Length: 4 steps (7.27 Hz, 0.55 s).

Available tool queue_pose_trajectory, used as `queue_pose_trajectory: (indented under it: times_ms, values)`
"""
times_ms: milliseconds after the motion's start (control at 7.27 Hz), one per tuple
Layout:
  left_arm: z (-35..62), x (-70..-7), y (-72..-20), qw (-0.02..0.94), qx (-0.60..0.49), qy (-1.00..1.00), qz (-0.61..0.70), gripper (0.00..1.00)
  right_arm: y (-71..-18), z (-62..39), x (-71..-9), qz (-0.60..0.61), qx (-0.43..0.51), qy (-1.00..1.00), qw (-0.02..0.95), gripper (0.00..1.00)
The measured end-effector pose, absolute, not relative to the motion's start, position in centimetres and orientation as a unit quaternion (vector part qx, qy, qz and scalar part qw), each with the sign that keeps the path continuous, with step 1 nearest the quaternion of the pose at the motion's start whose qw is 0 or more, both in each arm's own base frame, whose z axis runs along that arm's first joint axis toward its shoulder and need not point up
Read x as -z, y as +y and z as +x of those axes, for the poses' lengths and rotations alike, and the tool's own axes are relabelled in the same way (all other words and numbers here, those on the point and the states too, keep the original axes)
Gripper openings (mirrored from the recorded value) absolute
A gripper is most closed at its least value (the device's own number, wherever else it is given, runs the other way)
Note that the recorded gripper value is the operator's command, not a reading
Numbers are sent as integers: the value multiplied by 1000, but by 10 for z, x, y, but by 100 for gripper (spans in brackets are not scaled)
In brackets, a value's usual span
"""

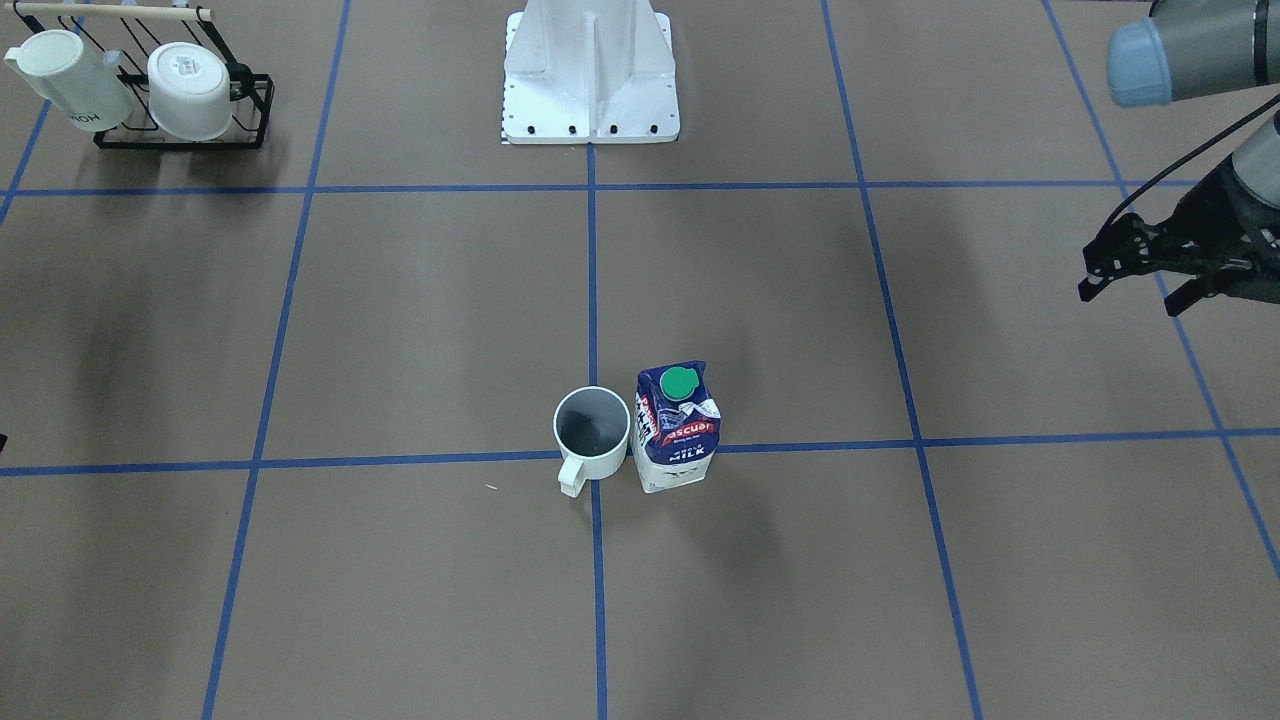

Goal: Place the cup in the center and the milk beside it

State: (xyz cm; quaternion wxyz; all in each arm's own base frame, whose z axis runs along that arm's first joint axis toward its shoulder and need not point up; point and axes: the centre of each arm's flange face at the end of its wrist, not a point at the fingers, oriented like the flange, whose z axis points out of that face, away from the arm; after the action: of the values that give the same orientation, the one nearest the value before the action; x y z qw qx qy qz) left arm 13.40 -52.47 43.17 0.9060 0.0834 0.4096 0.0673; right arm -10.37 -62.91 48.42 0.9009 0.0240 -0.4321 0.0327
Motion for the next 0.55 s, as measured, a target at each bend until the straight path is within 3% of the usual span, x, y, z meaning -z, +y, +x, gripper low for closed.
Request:
queue_pose_trajectory:
  times_ms: [550]
  values:
    - [136, -427, -528, 905, -69, 411, 87, 98, -629, -103, -484, 26, -31, -432, 901, 100]
